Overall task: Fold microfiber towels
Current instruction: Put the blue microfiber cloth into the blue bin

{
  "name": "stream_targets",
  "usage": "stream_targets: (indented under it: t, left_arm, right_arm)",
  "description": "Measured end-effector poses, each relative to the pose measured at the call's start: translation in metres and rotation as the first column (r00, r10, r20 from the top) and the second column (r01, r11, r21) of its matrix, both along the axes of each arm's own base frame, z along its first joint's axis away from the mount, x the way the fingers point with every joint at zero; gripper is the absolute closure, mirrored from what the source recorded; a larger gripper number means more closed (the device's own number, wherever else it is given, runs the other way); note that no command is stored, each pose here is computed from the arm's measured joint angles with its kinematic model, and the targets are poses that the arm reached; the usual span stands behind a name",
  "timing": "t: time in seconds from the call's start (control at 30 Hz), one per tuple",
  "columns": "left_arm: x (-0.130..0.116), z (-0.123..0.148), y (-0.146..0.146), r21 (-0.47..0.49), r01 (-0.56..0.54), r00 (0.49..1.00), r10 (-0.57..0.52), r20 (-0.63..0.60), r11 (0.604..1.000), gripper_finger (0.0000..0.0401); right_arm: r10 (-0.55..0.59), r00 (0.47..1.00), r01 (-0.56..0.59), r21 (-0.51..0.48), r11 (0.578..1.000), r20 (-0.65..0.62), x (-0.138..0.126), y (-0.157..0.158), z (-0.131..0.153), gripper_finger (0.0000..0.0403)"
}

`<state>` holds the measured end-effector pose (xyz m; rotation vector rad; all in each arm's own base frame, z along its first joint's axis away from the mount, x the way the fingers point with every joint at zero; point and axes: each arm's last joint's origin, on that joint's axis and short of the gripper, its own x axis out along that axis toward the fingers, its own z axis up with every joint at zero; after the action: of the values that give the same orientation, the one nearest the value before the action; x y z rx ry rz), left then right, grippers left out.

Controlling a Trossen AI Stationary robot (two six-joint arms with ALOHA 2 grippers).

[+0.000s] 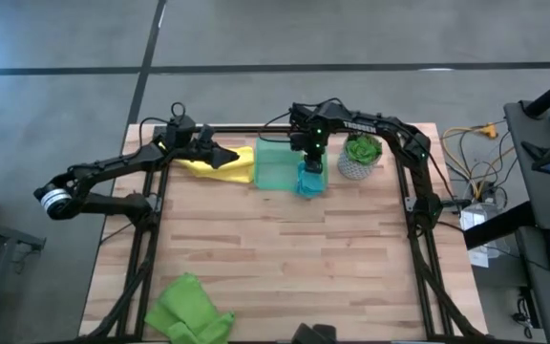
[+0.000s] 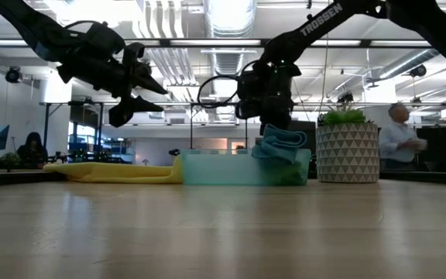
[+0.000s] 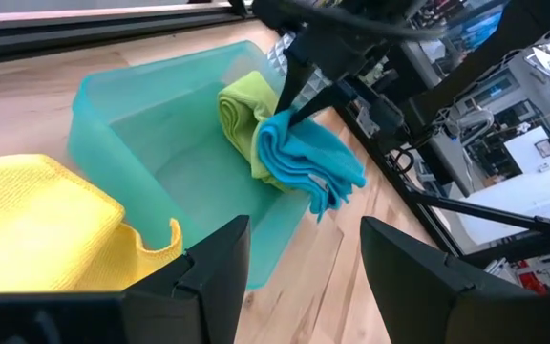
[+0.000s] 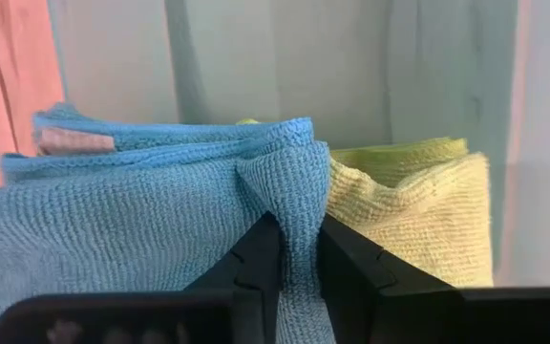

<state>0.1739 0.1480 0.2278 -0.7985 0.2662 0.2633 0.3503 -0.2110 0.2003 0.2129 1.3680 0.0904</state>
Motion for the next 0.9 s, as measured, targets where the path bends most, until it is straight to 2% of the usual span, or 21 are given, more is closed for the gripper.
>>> stream_targets:
  t: [0.3,0.63,0.9]
  left_arm:
    - [0.0003,0.0013,0.0006,0.012,-0.001,1.0,0.001,0.012,1.0,0.0217]
    - [0.0003,0.0012,0.0006,0.01,-0.002,1.0,0.002,0.011,1.0,0.0217]
    - [0.0003,0.0011,0.0005,0.009,-0.001,1.0,0.001,0.011,1.0,0.0217]
  right_arm:
    - [-0.045,0.999,0.045,0.018,0.999,-0.025,-0.0027,0.0018,-0.0092,0.0293]
    - [-0.092,0.995,0.091,-0.018,0.996,-0.037,-0.0037,0.0012,-0.0046,0.0297]
    - [-0.116,0.992,0.114,-0.034,0.993,-0.052,-0.0045,0.0009,-0.004,0.0282]
